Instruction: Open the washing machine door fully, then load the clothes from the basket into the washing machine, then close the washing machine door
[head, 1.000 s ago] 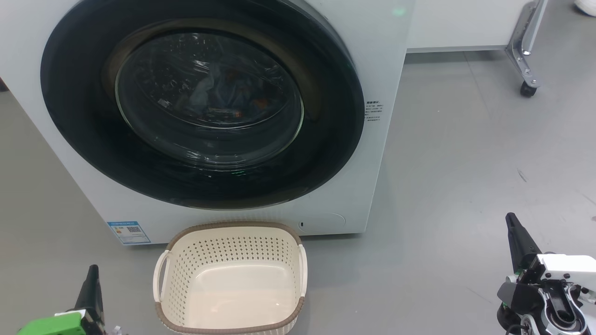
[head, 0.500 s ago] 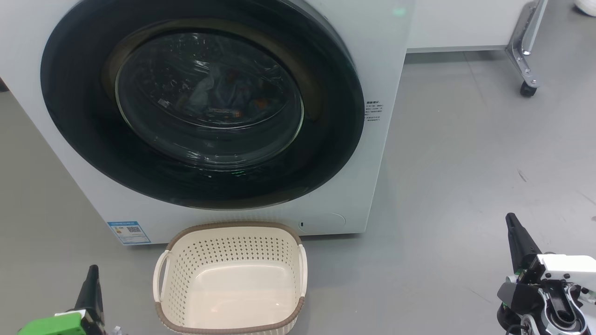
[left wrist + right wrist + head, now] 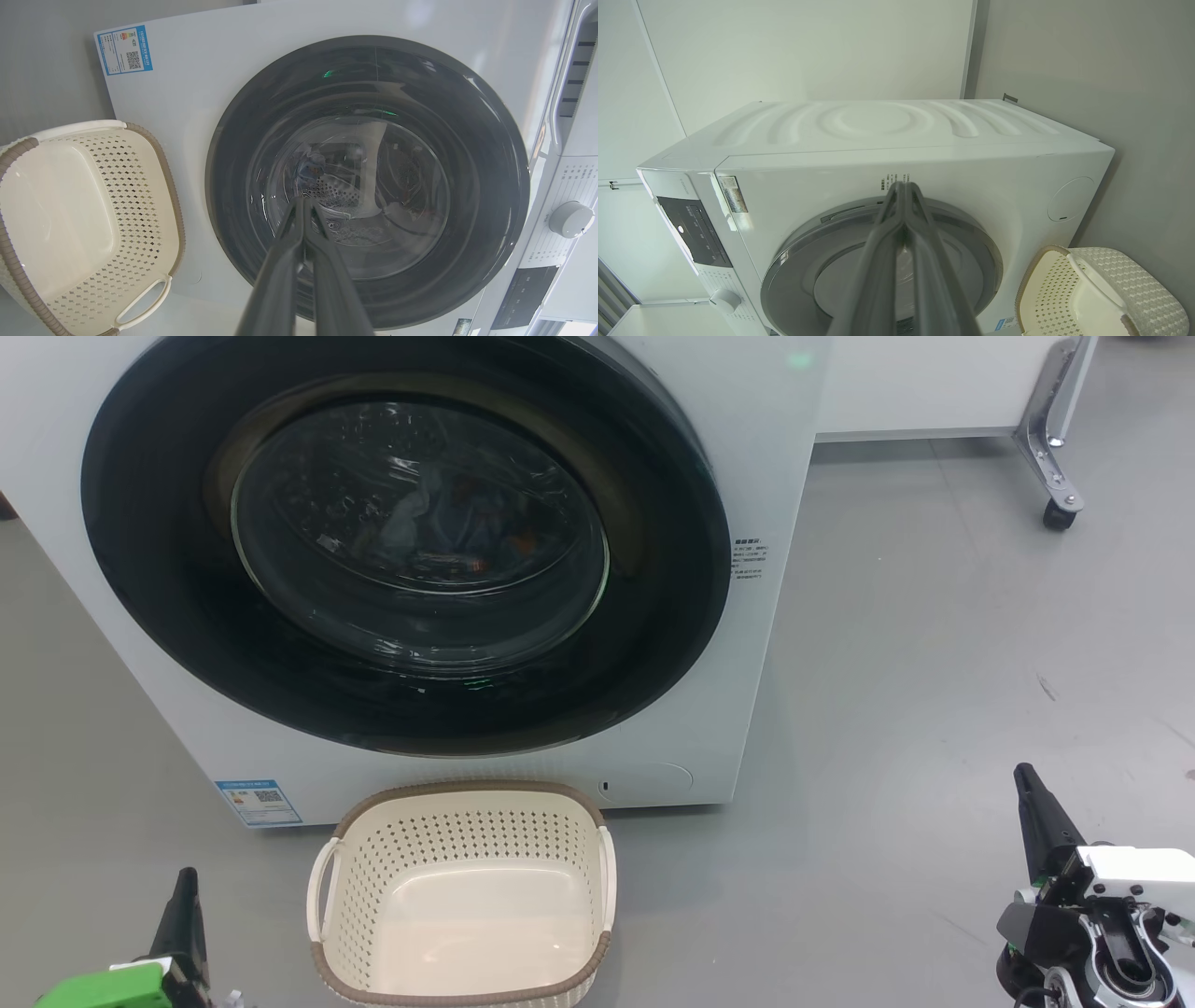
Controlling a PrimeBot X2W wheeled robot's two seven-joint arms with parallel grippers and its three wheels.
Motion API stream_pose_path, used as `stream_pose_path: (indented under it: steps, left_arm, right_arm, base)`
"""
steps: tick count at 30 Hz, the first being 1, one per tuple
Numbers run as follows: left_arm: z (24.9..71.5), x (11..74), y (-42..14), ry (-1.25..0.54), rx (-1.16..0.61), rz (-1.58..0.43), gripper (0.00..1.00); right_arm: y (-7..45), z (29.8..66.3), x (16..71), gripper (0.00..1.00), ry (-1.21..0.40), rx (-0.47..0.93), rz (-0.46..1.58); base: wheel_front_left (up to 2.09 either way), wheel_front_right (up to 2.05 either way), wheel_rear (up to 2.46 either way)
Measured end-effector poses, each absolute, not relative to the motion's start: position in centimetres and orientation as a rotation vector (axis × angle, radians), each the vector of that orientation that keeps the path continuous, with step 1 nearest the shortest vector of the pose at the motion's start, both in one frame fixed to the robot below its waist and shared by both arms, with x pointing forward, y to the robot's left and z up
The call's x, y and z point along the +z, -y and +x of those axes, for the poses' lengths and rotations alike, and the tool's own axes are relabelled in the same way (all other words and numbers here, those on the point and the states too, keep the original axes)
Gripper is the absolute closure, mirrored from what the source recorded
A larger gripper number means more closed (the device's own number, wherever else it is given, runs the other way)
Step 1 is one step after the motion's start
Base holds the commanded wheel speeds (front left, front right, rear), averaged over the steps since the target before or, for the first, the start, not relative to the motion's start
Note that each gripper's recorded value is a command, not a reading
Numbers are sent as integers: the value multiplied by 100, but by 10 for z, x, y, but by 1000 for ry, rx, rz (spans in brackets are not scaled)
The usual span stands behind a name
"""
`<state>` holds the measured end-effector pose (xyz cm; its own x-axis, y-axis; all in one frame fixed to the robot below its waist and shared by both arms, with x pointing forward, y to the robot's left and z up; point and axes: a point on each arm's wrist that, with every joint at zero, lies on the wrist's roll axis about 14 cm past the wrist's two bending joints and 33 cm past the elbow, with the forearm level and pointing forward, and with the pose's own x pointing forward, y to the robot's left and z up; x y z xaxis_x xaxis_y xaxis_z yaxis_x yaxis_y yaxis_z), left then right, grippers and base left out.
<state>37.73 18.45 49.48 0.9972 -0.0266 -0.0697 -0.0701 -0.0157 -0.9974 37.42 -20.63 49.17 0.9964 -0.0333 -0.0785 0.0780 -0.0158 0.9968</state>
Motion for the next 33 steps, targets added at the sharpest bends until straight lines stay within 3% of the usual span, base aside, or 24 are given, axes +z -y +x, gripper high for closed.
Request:
stream_pose_path:
  steps: [33]
  left_arm:
    - [377,495,-185,-76,35,-1587,100]
  right_arm:
    - [207,374,492,100,-34,-89,1585]
  base:
    - [0,0,0]
